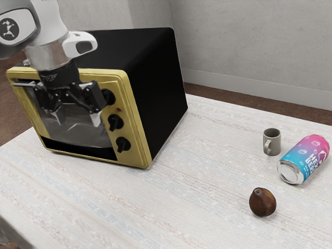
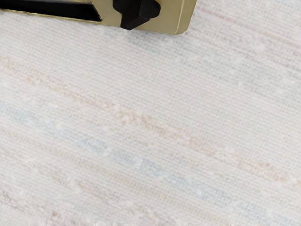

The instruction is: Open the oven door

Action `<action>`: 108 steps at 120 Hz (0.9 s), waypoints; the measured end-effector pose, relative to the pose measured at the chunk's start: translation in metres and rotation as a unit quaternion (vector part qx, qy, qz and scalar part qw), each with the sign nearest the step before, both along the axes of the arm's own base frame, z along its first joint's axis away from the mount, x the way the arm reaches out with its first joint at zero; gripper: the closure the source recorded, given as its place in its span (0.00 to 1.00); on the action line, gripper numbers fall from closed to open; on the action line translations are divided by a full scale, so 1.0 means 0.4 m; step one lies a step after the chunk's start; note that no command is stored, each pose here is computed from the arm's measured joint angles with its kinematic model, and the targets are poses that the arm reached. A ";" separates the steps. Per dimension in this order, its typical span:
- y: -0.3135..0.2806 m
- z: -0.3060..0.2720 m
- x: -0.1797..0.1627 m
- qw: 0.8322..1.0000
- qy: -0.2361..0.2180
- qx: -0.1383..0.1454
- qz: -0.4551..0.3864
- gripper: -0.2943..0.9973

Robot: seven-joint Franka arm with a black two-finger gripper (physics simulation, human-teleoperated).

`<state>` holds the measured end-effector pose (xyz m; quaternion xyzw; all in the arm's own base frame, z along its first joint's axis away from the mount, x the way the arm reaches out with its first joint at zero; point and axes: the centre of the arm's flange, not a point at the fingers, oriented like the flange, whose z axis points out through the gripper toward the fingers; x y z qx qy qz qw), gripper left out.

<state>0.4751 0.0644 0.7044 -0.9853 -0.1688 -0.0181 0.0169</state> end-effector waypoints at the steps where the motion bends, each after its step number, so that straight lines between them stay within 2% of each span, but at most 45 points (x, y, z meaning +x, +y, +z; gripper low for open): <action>1: 0.002 0.000 -0.002 1.000 0.001 0.000 0.006 0.23; 18: 0.024 0.024 -0.058 0.996 0.006 0.004 0.086 0.23; 29: 0.099 0.085 -0.178 0.986 -0.042 0.013 0.161 0.23; 36: 0.206 0.001 -0.193 0.971 -0.057 0.010 0.230 0.23; 42: 0.257 -0.022 -0.197 0.958 -0.100 0.008 0.267 0.23; 48: 0.284 -0.001 -0.198 0.943 -0.157 -0.001 0.295 0.23; 56: 0.336 0.036 -0.201 0.911 -0.227 -0.021 0.344 0.23; 68: 0.401 0.059 -0.165 0.867 -0.295 -0.042 0.399 0.23; 79: 0.454 0.047 -0.135 0.833 -0.327 -0.057 0.443 0.23; 89: 0.508 0.045 -0.143 0.801 -0.350 -0.089 0.477 0.23; 108: 0.583 0.011 -0.170 0.742 -0.363 -0.112 0.552 0.23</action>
